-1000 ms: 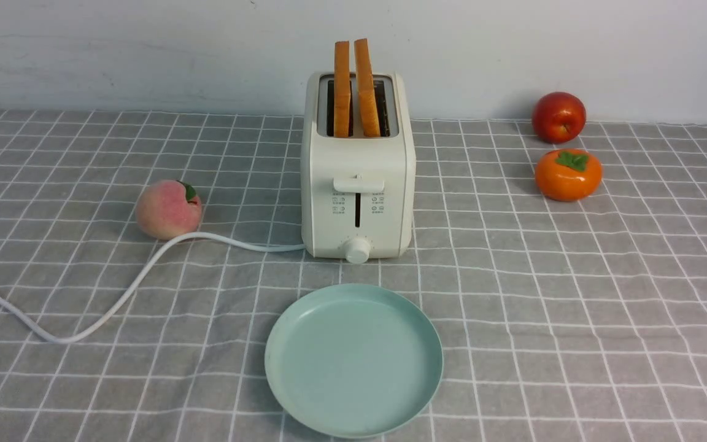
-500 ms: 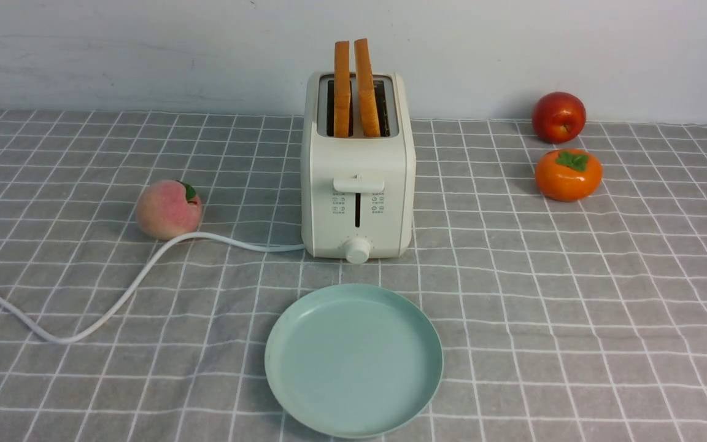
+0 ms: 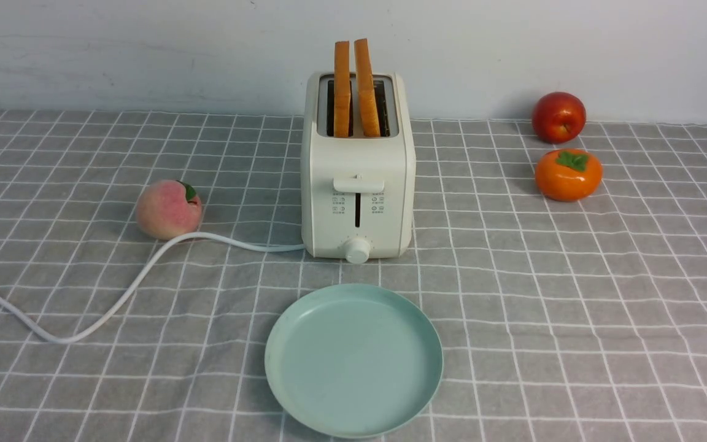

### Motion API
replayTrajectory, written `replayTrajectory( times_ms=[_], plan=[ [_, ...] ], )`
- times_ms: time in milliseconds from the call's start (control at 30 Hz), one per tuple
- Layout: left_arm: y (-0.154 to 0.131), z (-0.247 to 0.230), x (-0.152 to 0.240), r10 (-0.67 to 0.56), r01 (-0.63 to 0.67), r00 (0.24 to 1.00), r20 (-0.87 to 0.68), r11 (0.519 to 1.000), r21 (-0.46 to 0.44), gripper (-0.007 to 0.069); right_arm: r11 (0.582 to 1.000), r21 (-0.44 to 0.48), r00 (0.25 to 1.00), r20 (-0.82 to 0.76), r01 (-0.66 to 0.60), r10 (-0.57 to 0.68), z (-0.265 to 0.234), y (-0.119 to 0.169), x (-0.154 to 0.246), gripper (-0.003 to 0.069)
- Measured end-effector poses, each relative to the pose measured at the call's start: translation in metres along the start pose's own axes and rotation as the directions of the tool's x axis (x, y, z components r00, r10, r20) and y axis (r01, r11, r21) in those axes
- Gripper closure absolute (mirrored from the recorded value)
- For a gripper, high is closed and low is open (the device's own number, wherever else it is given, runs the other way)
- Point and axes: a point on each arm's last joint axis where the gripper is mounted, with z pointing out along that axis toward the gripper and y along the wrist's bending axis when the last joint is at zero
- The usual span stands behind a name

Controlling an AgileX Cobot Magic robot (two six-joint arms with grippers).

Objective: Take toasted bread from bread machine on grey coffee table place on plate.
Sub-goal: 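Reach for a toast slice standing in the toaster with the left gripper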

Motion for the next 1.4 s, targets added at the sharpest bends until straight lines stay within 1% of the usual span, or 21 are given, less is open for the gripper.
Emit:
replayTrajectory(
  times_ms=[467,567,667,700,767,833,900,967,1000,1067,1100,1133,1167,1200,1233,1267,1300,1333,1367,1400],
  plan=[
    [0.0,0.0,0.0,0.0,0.0,1.0,0.0,1.0,0.0,0.0387,1.0,0.0,1.0,0.0,0.001,-0.001,0.0,0.0,0.0,0.0419],
    [0.0,0.0,-0.002,0.012,-0.012,1.0,0.022,1.0,-0.002,0.0387,1.0,0.002,1.0,0.0,0.005,-0.005,0.0,0.0,0.0,0.0419],
    [-0.001,0.0,-0.005,-0.014,0.014,0.998,0.054,1.0,0.011,0.0387,1.0,0.003,1.0,0.0,0.007,-0.007,0.0,0.0,0.0,0.0419],
    [-0.002,0.0,-0.006,-0.042,0.04,0.997,0.07,0.999,0.022,0.0387,1.0,0.003,1.0,0.0,0.007,-0.007,0.0,0.0,0.0,0.0419],
    [-0.004,-0.001,-0.013,-0.148,0.14,0.98,0.131,0.988,0.067,0.0387,1.0,-0.008,1.0,0.024,-0.012,0.012,0.0,0.001,-0.001,0.0419],
    [-0.006,-0.002,-0.018,-0.258,0.24,0.95,0.177,0.964,0.114,0.0387,0.995,-0.045,0.993,0.072,-0.093,0.096,0.001,0.003,-0.004,0.0419],
    [-0.007,-0.004,-0.025,-0.36,0.328,0.905,0.227,0.93,0.165,0.0387,0.968,-0.105,0.959,0.143,-0.23,0.244,0.0,0.006,-0.012,0.0419],
    [-0.007,-0.005,-0.028,-0.417,0.376,0.872,0.256,0.906,0.195,0.0387,0.944,-0.141,0.927,0.189,-0.3,0.323,-0.001,0.007,-0.018,0.0419],
    [-0.006,-0.006,-0.031,-0.462,0.413,0.843,0.277,0.884,0.218,0.0387,0.931,-0.159,0.909,0.214,-0.33,0.358,-0.002,0.007,-0.021,0.0419],
    [-0.005,-0.008,-0.037,-0.561,0.494,0.766,0.314,0.826,0.27,0.0398,0.914,-0.184,0.878,0.262,-0.361,0.4,-0.003,0.006,-0.026,0.0419],
    [-0.003,-0.01,-0.041,-0.607,0.531,0.72,0.336,0.794,0.296,0.0414,0.912,-0.188,0.873,0.272,-0.364,0.405,-0.004,0.006,-0.027,0.0419],
    [-0.001,-0.012,-0.045,-0.652,0.564,0.661,0.371,0.758,0.328,0.0448,0.913,-0.189,0.872,0.276,-0.363,0.404,-0.004,0.006,-0.027,0.0419],
    [0.0,-0.012,-0.046,-0.656,0.566,0.654,0.377,0.754,0.332,0.0463,0.912,-0.189,0.872,0.276,-0.364,0.405,-0.004,0.006,-0.027,0.0419],
    [0.002,-0.015,-0.049,-0.676,0.577,0.611,0.412,0.737,0.353,0.0518,0.91,-0.192,0.868,0.283,-0.367,0.409,-0.004,0.006,-0.028,0.0419],
    [0.003,-0.015,-0.05,-0.68,0.578,0.598,0.424,0.732,0.359,0.054,0.908,-0.195,0.864,0.287,-0.371,0.414,-0.004,0.005,-0.028,0.0419],
    [0.005,-0.018,-0.054,-0.688,0.577,0.561,0.461,0.724,0.378,0.061,0.893,-0.212,0.839,0.312,-0.396,0.446,-0.005,0.005,-0.031,0.0422],
    [0.004,-0.021,-0.059,-0.691,0.572,0.545,0.474,0.721,0.392,0.0639,0.873,-0.234,0.809,0.333,-0.427,0.485,-0.007,0.004,-0.035,0.0426],
    [0.003,-0.024,-0.064,-0.694,0.566,0.539,0.477,0.718,0.406,0.0639,0.859,-0.254,0.788,0.344,-0.445,0.51,-0.011,0.004,-0.042,0.0429],
    [0.002,-0.025,-0.065,-0.695,0.564,0.541,0.475,0.718,0.408,0.0639,0.854,-0.26,0.782,0.347,-0.45,0.518,-0.012,0.005,-0.044,0.0431],
    [-0.004,-0.034,-0.08,-0.694,0.539,0.546,0.469,0.719,0.438,0.0639,0.846,-0.296,0.759,0.378,-0.444,0.53,-0.023,0.006,-0.065,0.0445]
  ],
)
